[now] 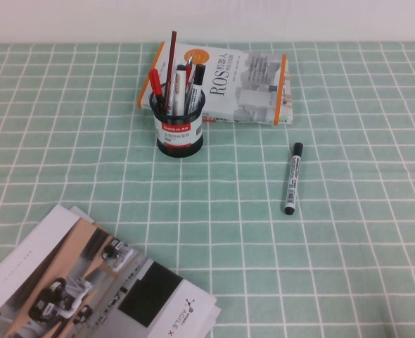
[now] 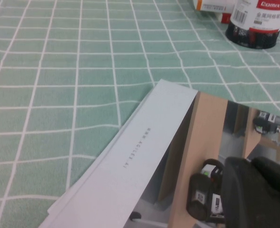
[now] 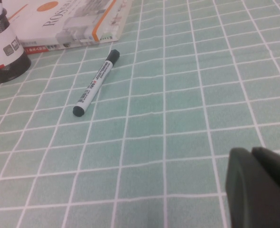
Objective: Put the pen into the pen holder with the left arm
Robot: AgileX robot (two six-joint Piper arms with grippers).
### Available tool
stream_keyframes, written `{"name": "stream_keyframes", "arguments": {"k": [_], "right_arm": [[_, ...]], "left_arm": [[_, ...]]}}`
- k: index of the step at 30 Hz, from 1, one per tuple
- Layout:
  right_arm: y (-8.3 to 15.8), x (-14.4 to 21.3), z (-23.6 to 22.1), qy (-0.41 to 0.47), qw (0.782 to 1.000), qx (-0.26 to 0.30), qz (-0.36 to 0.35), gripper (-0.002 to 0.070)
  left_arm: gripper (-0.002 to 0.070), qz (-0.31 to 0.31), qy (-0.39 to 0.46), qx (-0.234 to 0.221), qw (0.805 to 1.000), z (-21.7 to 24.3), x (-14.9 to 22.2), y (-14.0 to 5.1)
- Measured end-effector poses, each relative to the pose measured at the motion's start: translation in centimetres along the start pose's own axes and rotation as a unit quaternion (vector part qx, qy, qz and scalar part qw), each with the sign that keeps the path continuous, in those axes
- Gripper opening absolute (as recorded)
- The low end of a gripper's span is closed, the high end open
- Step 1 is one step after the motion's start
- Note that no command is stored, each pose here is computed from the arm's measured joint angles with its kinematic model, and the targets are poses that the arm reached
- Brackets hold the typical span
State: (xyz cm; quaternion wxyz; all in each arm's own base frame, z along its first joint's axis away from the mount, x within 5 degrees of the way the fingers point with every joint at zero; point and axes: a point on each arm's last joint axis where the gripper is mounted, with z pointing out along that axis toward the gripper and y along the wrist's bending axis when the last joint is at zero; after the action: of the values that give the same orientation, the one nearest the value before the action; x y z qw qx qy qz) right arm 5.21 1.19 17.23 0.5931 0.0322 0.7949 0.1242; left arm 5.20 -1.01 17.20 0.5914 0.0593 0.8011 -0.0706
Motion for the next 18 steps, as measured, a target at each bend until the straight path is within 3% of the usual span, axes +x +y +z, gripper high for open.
{"name": "stream_keyframes", "arguments": {"k": [18], "right_arm": [[0.00,0.00,0.00,0.000,1.000,0.000,0.000,-0.0020]], "left_arm": [[-0.0003,0.003,0.004,-0.002,1.000,-0.04,0.00,0.03]]}}
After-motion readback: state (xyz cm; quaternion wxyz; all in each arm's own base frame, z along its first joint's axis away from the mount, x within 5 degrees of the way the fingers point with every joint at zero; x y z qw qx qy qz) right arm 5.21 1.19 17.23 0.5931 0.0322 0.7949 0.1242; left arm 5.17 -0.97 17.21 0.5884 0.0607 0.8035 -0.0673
